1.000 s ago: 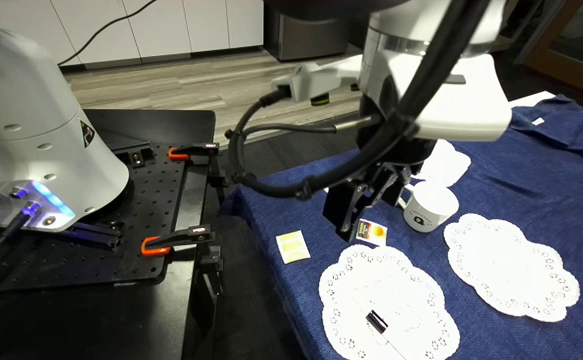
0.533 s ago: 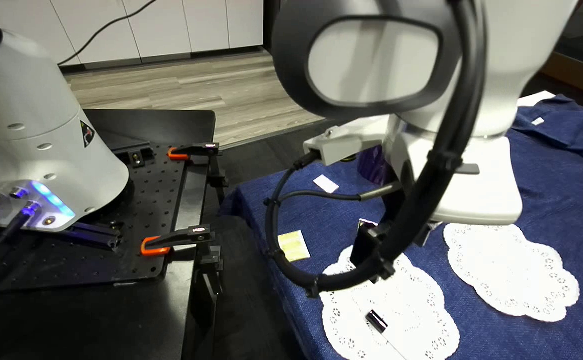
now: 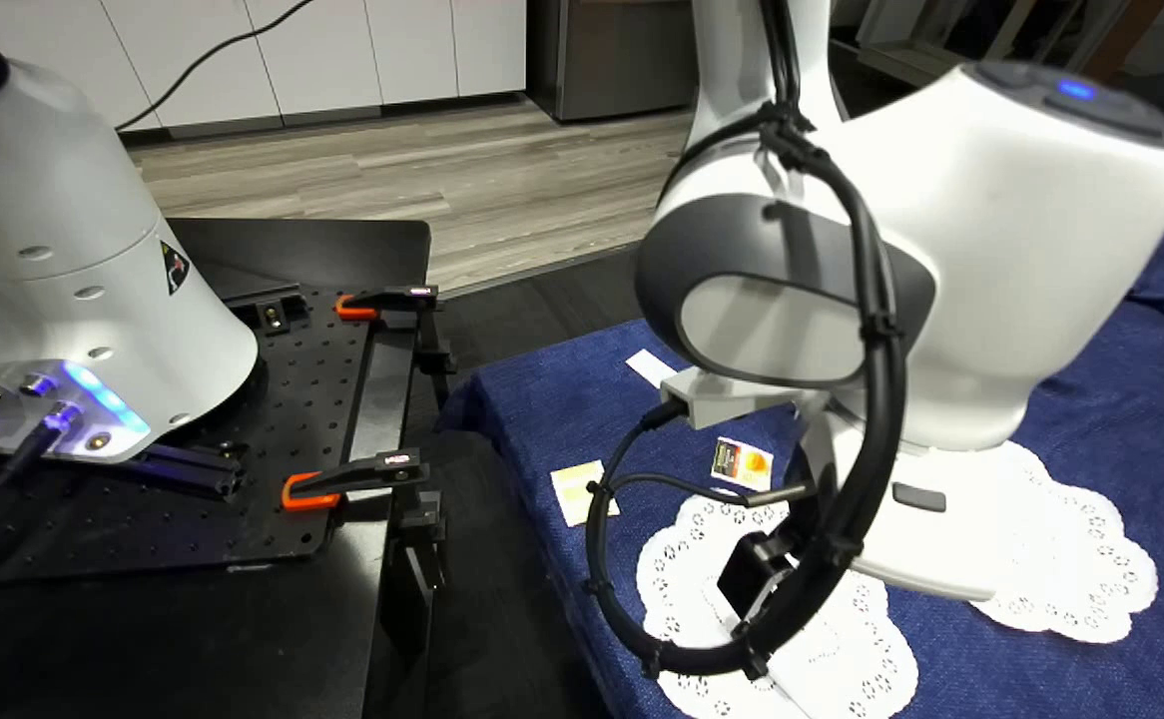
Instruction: Put the marker in the white cup
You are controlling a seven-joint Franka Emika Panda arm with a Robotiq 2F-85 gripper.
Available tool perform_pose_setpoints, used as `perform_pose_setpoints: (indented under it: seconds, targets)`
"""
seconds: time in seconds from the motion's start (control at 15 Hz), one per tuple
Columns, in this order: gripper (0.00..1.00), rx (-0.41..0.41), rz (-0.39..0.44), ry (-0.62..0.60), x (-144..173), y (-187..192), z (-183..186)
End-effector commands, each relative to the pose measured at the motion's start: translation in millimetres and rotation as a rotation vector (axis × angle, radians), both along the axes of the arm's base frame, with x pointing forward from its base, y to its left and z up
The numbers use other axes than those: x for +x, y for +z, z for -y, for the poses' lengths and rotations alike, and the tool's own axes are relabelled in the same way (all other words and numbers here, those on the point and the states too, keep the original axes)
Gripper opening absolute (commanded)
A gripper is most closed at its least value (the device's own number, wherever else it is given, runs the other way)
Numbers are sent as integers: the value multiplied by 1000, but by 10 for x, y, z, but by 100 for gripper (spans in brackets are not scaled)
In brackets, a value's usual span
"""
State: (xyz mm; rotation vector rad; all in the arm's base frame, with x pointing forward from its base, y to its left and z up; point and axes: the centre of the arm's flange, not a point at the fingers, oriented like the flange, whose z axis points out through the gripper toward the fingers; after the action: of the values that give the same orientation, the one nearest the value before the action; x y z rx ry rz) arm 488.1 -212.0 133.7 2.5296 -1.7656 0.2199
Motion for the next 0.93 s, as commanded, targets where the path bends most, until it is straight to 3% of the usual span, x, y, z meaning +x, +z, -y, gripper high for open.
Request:
perform_pose_setpoints:
  seconds: [0.0, 0.33, 0.4, 0.87]
  targets:
    - [100, 8, -9, -28, 212, -355, 231]
    - [100, -3, -36, -38, 308, -620, 384]
    - [100, -4, -27, -46, 189, -552, 274]
    - [100, -11, -20, -46, 255, -623, 324]
